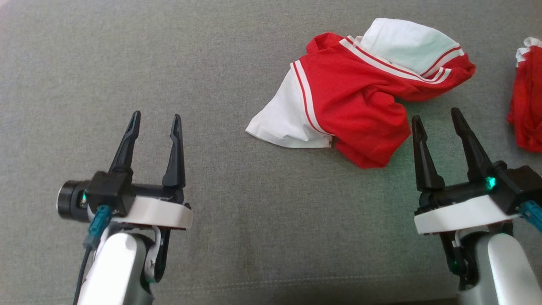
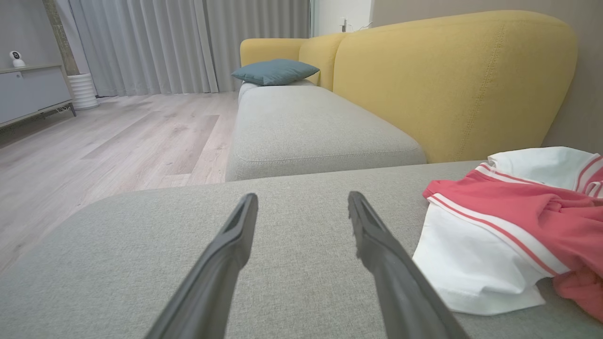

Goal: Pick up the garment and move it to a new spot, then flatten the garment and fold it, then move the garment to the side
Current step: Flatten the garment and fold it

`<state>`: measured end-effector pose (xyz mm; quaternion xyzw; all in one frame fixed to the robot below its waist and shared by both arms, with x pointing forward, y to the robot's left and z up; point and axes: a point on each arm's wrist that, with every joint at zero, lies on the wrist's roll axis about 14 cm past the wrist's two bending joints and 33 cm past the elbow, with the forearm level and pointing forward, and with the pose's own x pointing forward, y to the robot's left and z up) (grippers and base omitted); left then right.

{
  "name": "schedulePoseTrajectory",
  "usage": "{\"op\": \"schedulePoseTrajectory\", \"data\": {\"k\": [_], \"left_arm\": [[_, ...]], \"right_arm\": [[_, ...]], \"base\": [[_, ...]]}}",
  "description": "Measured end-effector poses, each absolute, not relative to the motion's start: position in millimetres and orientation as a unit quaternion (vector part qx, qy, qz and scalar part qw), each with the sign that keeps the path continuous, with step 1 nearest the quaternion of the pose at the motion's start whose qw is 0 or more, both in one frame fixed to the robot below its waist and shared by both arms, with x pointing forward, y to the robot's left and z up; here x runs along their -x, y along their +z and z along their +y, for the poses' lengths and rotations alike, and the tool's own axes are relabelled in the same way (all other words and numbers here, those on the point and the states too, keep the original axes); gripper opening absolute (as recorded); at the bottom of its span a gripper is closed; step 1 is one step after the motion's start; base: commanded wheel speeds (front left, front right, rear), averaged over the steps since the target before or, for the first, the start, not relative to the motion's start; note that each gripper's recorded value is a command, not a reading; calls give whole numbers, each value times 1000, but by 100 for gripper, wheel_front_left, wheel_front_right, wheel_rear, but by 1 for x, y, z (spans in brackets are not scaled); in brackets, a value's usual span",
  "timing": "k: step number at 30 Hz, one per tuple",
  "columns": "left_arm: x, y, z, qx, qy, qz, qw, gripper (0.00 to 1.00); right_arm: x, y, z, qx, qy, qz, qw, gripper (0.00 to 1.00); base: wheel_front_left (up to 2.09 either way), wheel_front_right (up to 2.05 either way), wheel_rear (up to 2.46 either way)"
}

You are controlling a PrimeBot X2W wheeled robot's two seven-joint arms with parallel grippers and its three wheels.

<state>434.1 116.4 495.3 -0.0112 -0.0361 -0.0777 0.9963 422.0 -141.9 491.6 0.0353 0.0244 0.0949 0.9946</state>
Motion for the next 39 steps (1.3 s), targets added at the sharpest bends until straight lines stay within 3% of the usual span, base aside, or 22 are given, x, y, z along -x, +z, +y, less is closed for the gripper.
{"op": "schedulePoseTrajectory", "data": {"k": [11,15,22,28,29,31,32,39], "left_arm": [[-434,494,119,10,-74,-34,997,100],[-436,488,119,11,-74,-27,997,100],[-441,478,120,11,-72,-16,997,100],[-446,478,122,12,-67,-17,998,100],[-446,478,123,13,-66,-17,998,100],[-446,477,123,13,-65,-16,998,100],[-446,477,124,13,-64,-16,998,100],[-448,478,125,14,-61,-18,998,100]], "right_arm": [[-422,482,-130,-36,112,55,992,100],[-421,456,-101,-33,154,121,980,100],[-445,450,-42,12,254,153,955,100],[-451,416,-37,60,269,223,935,100],[-450,413,-36,61,270,230,933,65],[-449,410,-36,62,271,235,931,11],[-449,411,-35,60,273,233,932,0],[-462,454,-34,6,265,139,954,0]], "base": [[0,0,0],[0,0,0],[0,0,0],[0,0,0],[0,0,0],[0,0,0],[0,0,0],[0,0,0]]}}
